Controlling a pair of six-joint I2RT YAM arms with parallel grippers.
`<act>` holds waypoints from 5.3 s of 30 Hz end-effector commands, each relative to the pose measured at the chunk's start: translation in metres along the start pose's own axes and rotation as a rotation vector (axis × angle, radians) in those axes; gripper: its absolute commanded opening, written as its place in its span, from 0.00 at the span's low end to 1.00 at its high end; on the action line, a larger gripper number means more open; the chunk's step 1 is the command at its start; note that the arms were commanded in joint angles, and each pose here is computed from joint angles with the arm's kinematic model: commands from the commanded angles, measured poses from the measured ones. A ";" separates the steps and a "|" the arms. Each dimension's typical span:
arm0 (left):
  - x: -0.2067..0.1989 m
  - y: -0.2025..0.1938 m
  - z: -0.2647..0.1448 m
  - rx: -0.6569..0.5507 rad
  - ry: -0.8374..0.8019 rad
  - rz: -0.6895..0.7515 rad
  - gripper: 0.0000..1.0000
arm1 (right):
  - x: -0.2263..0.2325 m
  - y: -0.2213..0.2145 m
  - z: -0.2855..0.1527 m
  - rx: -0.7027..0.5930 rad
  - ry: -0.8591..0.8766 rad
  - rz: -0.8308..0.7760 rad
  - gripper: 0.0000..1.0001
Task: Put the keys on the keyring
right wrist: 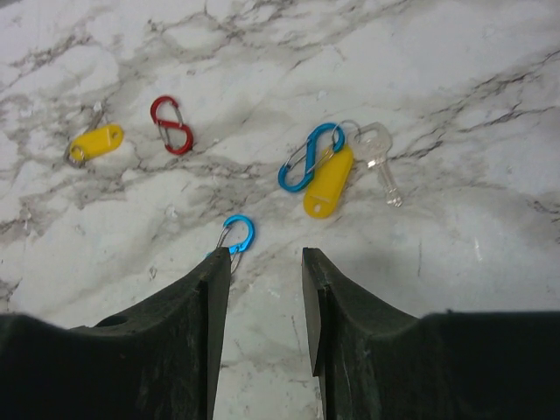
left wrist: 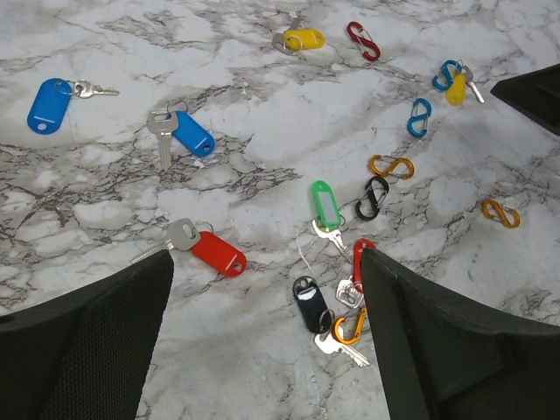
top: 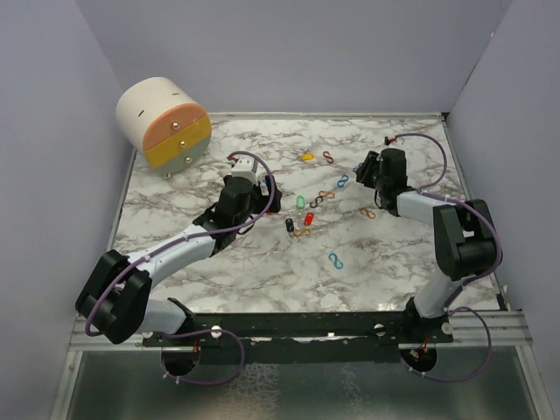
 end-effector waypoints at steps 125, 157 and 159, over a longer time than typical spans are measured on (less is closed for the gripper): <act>0.004 0.002 0.028 0.092 -0.025 0.049 0.90 | 0.028 -0.170 -0.185 0.521 -0.195 -0.321 0.01; 0.008 -0.005 0.036 0.114 -0.010 0.057 0.90 | 0.036 -0.172 -0.171 0.488 -0.156 -0.377 0.15; 0.008 -0.006 0.037 0.119 -0.009 0.058 0.90 | 0.035 -0.172 -0.172 0.491 -0.156 -0.373 0.20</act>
Point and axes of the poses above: each gripper's point midway between its finger pads, its own z axis out along the fingers, its own x axis along the line the jaws close on, y = z × x, the point moved 10 cm from there along -z, back along the fingers, and after that the axes turned 13 degrees about z, right-handed, at the moved point
